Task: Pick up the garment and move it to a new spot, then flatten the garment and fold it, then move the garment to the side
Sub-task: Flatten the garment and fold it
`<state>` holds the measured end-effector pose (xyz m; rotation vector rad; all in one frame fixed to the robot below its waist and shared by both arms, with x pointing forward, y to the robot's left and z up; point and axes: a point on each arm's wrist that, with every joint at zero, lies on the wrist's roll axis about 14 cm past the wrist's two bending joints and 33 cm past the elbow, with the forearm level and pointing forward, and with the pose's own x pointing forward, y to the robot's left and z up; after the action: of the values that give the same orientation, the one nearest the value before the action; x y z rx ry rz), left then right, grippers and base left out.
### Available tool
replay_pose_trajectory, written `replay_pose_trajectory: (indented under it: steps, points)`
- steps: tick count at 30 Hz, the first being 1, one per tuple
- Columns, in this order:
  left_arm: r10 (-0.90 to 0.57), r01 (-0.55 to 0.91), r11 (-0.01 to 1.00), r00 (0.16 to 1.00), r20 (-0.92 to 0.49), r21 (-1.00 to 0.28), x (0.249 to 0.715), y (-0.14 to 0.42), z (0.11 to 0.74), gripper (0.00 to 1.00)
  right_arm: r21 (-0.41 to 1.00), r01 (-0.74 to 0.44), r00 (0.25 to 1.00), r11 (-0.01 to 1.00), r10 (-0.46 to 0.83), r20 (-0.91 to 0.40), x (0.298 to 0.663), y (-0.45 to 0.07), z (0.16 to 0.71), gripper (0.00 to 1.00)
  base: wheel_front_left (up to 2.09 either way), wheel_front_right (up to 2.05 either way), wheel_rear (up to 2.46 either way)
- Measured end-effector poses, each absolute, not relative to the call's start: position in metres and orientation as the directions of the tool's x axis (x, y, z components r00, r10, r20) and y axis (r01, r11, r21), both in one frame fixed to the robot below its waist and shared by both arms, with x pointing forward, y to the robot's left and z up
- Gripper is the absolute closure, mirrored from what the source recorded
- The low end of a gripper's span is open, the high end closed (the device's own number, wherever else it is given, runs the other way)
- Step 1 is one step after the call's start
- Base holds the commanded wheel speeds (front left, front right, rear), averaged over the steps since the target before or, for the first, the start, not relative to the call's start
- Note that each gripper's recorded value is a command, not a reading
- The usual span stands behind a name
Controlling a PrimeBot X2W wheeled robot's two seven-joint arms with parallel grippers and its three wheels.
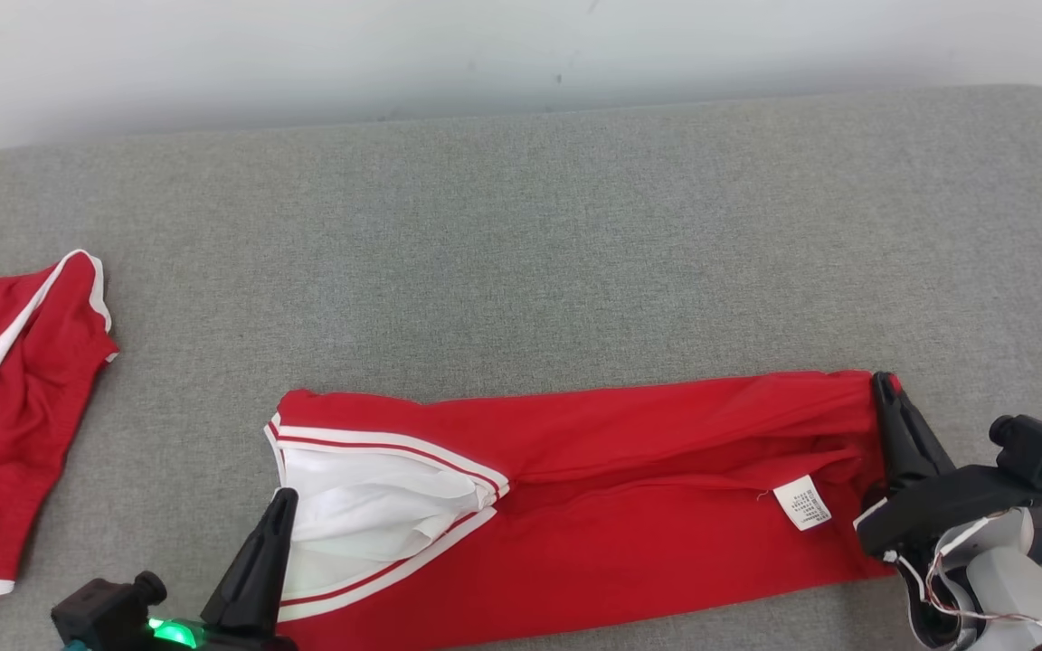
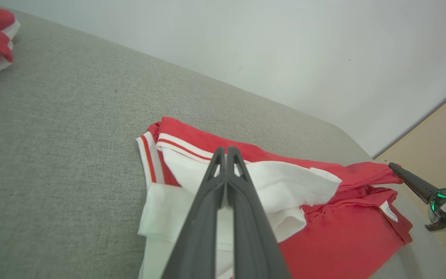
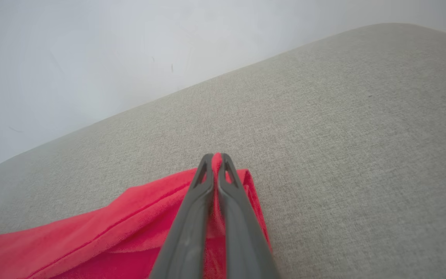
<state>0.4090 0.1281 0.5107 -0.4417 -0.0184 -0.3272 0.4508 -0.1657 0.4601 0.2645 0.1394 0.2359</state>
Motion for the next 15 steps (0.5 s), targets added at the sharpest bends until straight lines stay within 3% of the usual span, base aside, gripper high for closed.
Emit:
replay_pose_trajectory:
  steps: [7,9,11,15]
  points:
    - [-0.285,0.282,0.861,0.957,0.059,-0.423,0.406,0.128,0.498,1.00,0.257,-0.224,0.953,0.940,0.266,-0.142,0.440,-0.164,0.452,1.00,0.00,0.00,0.00]
    - [-0.280,0.276,0.862,0.958,0.056,-0.426,0.404,0.129,0.496,1.00,0.259,-0.221,0.953,0.940,0.265,-0.147,0.438,-0.165,0.452,0.64,0.00,0.00,0.00]
    - [-0.270,0.264,0.865,0.962,0.047,-0.427,0.402,0.130,0.493,1.00,0.255,-0.221,0.955,0.941,0.262,-0.139,0.436,-0.166,0.454,0.03,0.00,0.00,0.00]
    - [-0.265,0.258,0.867,0.963,0.043,-0.426,0.398,0.129,0.491,1.00,0.267,-0.216,0.960,0.939,0.255,-0.119,0.435,-0.166,0.460,0.00,0.00,0.00,0.00]
